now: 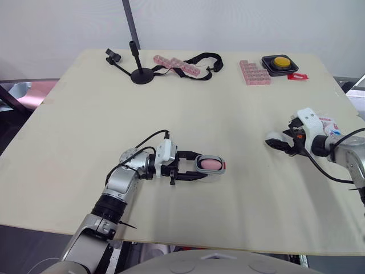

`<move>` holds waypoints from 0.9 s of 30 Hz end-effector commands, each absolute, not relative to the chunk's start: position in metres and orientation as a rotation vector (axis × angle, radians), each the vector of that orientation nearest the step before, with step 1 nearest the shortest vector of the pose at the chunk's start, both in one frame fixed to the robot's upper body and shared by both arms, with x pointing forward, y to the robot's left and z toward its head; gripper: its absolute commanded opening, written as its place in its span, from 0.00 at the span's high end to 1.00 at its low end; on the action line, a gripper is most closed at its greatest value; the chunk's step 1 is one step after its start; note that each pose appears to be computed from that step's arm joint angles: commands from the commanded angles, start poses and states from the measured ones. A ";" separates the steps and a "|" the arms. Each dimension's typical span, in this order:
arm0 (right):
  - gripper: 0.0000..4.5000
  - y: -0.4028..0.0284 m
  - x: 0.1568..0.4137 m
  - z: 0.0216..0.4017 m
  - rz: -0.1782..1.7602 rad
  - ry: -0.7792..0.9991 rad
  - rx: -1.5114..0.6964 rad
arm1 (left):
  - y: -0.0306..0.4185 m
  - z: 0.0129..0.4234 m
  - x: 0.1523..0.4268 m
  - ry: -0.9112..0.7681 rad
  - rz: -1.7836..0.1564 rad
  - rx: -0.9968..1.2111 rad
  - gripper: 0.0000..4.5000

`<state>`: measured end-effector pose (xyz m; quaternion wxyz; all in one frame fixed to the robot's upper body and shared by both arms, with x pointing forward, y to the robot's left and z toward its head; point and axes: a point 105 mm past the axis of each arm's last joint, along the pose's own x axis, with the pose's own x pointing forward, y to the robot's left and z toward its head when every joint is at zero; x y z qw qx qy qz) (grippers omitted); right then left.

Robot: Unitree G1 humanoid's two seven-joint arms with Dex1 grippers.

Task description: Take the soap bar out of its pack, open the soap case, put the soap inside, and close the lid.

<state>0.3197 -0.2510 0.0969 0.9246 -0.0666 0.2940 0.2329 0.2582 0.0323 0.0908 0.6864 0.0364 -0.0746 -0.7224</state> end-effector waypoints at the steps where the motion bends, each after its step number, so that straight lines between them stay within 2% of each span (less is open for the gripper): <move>1: 0.01 -0.249 0.321 0.102 0.476 0.587 -0.133 | 0.030 0.096 0.258 -0.190 -1.625 0.102 0.58; 5: 0.27 -0.248 0.319 0.099 0.481 0.602 -0.132 | 0.030 0.096 0.258 -0.186 -1.622 0.101 0.58; 21: 0.27 -0.252 0.317 0.095 0.466 0.614 -0.141 | 0.027 0.098 0.260 -0.188 -1.616 0.097 0.58; 26: 0.56 -0.254 0.317 0.094 0.460 0.611 -0.138 | 0.027 0.097 0.259 -0.185 -1.618 0.097 0.58; 27: 0.56 -0.254 0.316 0.094 0.459 0.612 -0.138 | 0.027 0.097 0.259 -0.184 -1.619 0.098 0.58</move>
